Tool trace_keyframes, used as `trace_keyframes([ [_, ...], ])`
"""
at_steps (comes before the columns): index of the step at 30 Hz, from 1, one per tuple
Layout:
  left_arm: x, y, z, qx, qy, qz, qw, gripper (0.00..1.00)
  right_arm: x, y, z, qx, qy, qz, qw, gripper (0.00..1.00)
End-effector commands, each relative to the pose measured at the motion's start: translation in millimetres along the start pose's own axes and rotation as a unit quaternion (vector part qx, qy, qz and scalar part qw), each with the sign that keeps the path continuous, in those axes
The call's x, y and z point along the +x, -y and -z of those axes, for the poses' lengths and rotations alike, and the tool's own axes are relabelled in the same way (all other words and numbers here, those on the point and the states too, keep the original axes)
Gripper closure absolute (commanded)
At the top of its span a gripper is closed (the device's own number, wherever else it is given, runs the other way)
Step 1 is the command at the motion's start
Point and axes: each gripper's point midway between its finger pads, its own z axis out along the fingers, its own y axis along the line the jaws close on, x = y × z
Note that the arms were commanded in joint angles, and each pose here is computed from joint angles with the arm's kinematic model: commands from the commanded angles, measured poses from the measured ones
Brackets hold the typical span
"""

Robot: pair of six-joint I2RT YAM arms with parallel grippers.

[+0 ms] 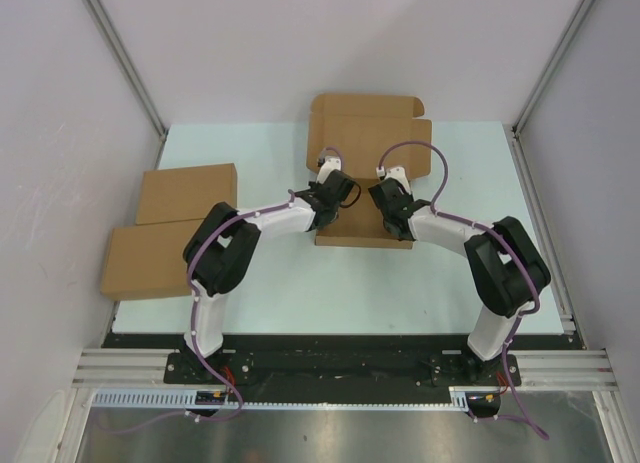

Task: Fold the paper box

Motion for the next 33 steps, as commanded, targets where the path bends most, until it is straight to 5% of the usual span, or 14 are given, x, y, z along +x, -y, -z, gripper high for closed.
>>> trace_keyframes([
  [1, 18.8, 52.6, 9.5, 0.072, -0.023, 0.017, 0.997, 0.99, 7.1, -44.1, -3.2, -0.071, -0.010, 0.005, 0.997, 0.92],
  [7, 6.9, 45.4, 19.6, 0.077, -0.020, 0.033, 0.996, 0.93, -0.1, -30.5, 4.6, -0.057, -0.004, -0.003, 0.998, 0.88],
  [12, -13.7, 27.9, 31.6, 0.083, -0.002, 0.056, 0.995, 0.86, -16.1, -10.5, 17.6, -0.043, 0.016, -0.022, 0.999, 0.64],
  [17, -30.6, 12.3, 44.5, 0.076, 0.019, 0.064, 0.995, 0.77, -27.5, 2.2, 30.9, -0.032, 0.032, -0.034, 0.998, 0.53],
  [21, -40.6, 2.8, 52.3, 0.071, 0.033, 0.071, 0.994, 0.60, -40.9, 12.3, 46.2, -0.025, 0.053, -0.048, 0.997, 0.46],
  [33, -25.9, -9.5, 54.7, 0.062, 0.030, 0.067, 0.995, 0.53, -28.5, 11.0, 52.1, -0.023, 0.037, -0.046, 0.998, 0.41],
])
